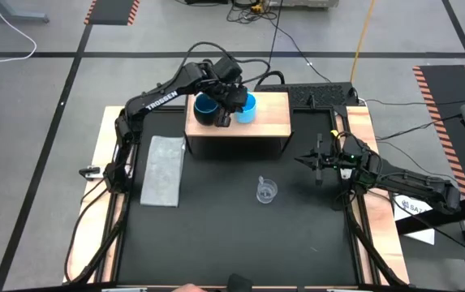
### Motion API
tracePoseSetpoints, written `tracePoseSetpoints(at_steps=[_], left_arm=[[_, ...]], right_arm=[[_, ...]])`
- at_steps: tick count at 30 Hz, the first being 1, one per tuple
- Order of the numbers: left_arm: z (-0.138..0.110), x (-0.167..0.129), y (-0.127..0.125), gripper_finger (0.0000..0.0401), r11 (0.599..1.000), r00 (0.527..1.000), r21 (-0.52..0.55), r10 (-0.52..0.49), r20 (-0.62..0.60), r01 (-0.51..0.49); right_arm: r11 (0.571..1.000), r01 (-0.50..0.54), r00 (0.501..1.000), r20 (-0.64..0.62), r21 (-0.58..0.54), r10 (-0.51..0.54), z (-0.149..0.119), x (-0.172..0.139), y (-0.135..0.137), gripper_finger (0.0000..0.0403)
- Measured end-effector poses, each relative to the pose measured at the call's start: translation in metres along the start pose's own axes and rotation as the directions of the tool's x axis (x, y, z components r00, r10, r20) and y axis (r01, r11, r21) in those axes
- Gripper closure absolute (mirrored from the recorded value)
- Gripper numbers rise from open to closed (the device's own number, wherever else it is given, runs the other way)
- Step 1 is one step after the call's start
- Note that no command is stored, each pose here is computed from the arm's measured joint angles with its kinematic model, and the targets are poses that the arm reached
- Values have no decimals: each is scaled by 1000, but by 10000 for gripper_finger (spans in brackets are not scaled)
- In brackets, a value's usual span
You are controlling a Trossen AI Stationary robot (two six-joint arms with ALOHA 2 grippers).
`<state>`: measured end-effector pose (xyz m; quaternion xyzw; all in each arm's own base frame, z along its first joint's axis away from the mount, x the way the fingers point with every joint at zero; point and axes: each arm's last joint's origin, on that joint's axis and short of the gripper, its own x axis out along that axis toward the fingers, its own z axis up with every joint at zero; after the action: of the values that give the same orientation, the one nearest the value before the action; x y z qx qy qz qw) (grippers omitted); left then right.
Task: Stack small to large cups/mugs on shelf
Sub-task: Put the blue cup on the shelf
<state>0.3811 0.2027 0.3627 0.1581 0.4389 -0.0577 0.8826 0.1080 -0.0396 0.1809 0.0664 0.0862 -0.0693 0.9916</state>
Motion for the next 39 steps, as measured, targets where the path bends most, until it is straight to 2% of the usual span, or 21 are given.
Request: tracePoseSetpoints(at_steps=[16,25,39], left_arm=[[-3,-3,-6,400,998,998,-31,-57,-22,56],[3,-2,-9,401,999,999,6,-47,-7,47],[3,-2,-9,395,999,999,2,-47,-8,47]], right_arm=[[1000,-1,1000,10,-3,1,1,0,0,403],[1000,-1,1000,9,-3,1,1,0,0,403],[1000,0,1000,9,-3,0,1,0,0,403]])
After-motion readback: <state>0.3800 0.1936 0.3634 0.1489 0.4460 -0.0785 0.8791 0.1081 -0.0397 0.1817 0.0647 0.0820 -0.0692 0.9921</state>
